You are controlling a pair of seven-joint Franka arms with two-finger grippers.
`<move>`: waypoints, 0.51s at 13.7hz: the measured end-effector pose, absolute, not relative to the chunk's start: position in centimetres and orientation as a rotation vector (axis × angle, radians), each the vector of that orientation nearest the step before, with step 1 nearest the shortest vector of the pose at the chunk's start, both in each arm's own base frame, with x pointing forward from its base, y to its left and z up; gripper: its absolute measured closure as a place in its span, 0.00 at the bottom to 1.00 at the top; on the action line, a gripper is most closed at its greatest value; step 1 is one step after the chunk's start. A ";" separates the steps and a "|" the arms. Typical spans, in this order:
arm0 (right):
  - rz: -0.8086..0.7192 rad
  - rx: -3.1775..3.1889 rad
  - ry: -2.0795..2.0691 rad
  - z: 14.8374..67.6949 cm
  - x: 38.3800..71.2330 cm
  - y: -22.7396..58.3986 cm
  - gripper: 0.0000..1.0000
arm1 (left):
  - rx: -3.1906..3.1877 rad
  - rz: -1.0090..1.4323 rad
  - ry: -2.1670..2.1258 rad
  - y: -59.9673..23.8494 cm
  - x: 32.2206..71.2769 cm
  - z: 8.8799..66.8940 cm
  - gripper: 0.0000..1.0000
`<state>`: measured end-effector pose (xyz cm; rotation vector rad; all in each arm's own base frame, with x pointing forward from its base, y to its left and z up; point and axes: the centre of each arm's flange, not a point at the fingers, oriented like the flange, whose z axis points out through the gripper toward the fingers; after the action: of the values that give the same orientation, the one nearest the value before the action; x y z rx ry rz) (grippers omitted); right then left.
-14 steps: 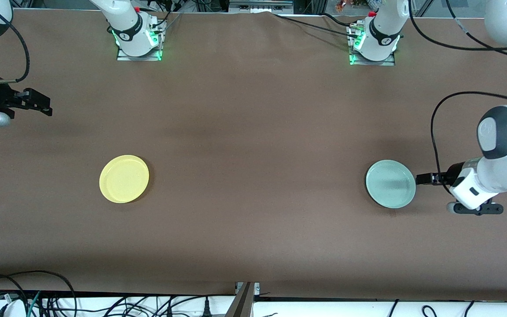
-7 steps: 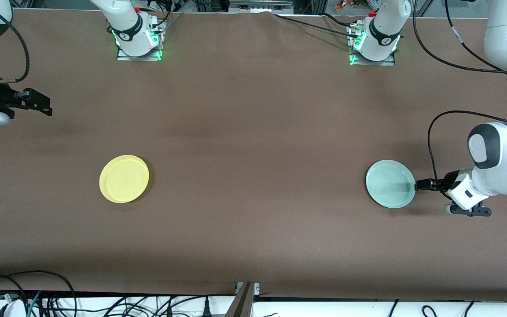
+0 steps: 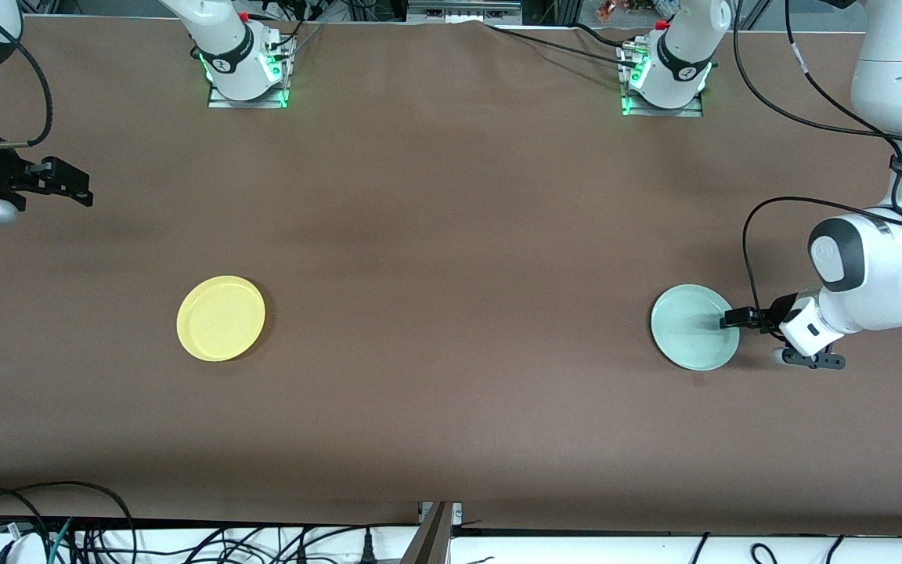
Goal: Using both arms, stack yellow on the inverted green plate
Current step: 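Reach the left gripper to the green plate rim and grasp it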
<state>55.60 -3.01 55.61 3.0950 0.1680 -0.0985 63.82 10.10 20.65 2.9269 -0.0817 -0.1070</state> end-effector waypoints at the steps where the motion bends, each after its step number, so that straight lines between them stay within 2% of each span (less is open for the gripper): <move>1: -0.098 3.095 0.168 55.6 55.6 -3.0 0.00 | 2.913 -0.106 -0.069 10.5 63.5 20.2 0.00; 7: -0.099 3.095 0.168 55.6 55.6 -3.0 0.00 | 2.867 -0.134 -0.044 11.6 62.0 17.9 0.00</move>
<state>55.60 -3.02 55.61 3.0950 0.1679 -0.0985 61.99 11.64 17.90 2.8670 -0.0435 -0.1343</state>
